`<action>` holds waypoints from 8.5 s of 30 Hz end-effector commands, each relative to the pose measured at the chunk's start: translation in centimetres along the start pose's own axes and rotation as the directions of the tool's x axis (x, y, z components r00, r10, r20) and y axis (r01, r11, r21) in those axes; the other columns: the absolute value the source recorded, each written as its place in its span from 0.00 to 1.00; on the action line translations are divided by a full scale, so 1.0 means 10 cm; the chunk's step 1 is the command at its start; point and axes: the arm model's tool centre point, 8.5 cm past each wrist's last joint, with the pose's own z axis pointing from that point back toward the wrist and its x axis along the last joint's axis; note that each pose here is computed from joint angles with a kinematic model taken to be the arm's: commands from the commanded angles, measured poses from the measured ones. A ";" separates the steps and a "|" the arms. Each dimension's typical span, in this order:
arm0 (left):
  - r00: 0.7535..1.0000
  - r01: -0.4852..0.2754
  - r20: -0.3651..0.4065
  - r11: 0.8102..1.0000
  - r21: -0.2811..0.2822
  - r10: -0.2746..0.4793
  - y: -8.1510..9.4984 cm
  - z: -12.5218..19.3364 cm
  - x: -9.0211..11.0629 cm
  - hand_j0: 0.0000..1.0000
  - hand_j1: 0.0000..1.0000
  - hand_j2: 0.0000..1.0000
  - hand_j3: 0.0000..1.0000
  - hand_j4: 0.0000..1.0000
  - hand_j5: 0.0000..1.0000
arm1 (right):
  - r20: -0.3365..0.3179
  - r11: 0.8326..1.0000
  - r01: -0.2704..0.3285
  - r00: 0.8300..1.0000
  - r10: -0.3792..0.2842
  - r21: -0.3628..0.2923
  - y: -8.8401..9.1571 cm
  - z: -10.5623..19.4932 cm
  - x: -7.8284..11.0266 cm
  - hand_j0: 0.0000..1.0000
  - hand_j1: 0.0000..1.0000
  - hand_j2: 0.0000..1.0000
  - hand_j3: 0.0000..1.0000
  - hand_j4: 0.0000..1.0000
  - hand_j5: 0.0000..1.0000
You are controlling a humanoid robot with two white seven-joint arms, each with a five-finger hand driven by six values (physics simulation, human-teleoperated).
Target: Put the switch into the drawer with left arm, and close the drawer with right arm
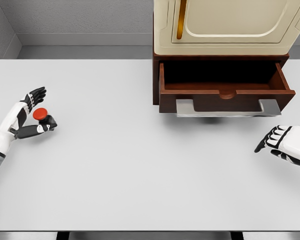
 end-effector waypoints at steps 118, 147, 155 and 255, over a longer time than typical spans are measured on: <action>0.598 0.682 0.608 0.730 -0.044 -0.522 -2.26 -1.66 2.97 0.43 0.43 0.43 0.43 0.43 0.43 | 0.015 1.000 -0.026 1.000 0.026 0.003 -0.12 -0.01 0.00 0.64 0.64 0.64 0.64 0.64 0.64; 0.589 0.740 0.536 0.670 -0.056 -0.605 -2.35 -1.77 2.90 0.88 0.88 0.88 0.88 0.88 0.88 | 0.015 1.000 -0.026 1.000 0.026 0.003 -0.12 -0.01 0.00 0.65 0.65 0.65 0.65 0.65 0.65; 0.579 0.749 0.537 0.660 -0.055 -0.613 -2.37 -1.76 2.89 0.89 0.89 0.89 0.89 0.89 0.89 | 0.015 1.000 -0.025 1.000 0.025 0.004 -0.12 -0.01 0.00 0.65 0.65 0.65 0.65 0.65 0.65; 0.783 0.615 0.186 0.784 -0.090 -0.593 0.13 0.43 0.88 1.00 1.00 1.00 1.00 1.00 1.00 | -0.008 0.984 -0.046 0.999 0.045 -0.174 -0.61 -0.11 -0.14 0.62 0.62 0.62 0.62 0.62 0.62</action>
